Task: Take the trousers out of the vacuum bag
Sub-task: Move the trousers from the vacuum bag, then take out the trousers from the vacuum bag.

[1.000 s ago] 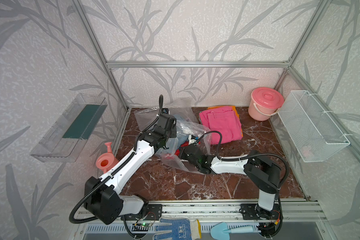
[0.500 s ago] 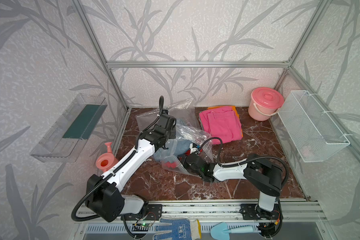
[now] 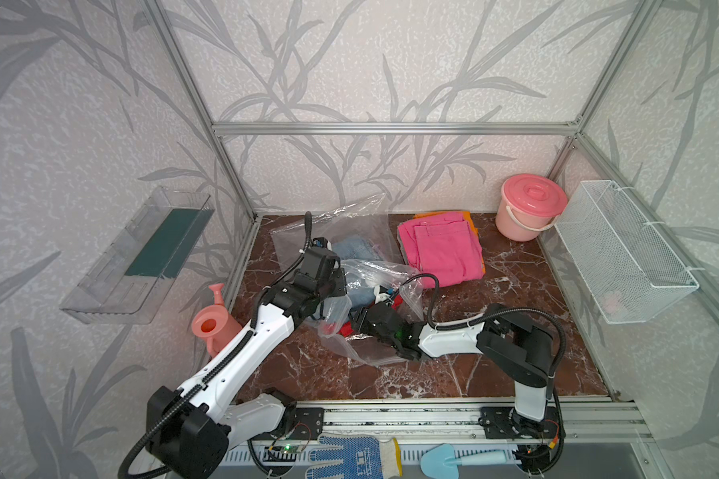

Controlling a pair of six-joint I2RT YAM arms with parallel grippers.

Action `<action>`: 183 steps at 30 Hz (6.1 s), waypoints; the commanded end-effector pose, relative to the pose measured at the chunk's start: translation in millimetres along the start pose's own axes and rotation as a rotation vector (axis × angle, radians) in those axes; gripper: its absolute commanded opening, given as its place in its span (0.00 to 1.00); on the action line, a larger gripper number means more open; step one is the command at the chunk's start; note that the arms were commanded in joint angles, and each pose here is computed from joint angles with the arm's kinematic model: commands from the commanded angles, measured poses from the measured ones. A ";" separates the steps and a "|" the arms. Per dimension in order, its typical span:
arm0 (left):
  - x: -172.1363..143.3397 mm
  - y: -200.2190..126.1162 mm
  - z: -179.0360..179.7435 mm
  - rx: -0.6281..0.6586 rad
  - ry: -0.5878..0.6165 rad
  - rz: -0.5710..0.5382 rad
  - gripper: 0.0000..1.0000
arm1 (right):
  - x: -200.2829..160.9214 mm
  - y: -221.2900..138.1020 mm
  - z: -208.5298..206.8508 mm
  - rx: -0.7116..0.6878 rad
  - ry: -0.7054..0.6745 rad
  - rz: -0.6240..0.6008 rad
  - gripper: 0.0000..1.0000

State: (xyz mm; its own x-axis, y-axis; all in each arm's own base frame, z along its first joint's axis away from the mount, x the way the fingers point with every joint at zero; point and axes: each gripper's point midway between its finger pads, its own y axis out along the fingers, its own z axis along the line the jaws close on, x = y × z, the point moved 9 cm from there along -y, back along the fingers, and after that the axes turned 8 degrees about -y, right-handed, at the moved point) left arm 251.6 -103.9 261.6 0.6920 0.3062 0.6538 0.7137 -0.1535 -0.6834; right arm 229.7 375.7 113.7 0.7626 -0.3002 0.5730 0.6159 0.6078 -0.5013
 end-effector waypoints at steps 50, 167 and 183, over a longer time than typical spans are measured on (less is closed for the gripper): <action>7.3 -35.2 8.4 -0.042 -0.051 -0.128 0.00 | 48.0 39.0 20.2 0.110 -0.005 -0.076 0.70; 72.2 -64.2 -7.5 -0.003 -0.063 -0.380 0.00 | 92.9 35.7 59.3 0.179 -0.070 -0.193 0.11; 63.1 -55.3 -0.6 0.027 -0.064 -0.342 0.00 | 147.9 -12.2 67.6 0.144 -0.108 -0.318 0.09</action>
State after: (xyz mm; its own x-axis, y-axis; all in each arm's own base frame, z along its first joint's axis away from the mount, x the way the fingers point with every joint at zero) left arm 254.6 -83.4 333.6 0.4526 0.3772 0.8080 0.8816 -0.0530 -0.4690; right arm 310.1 401.1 176.9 0.6506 -0.2938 0.7003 0.6762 0.6439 -0.3581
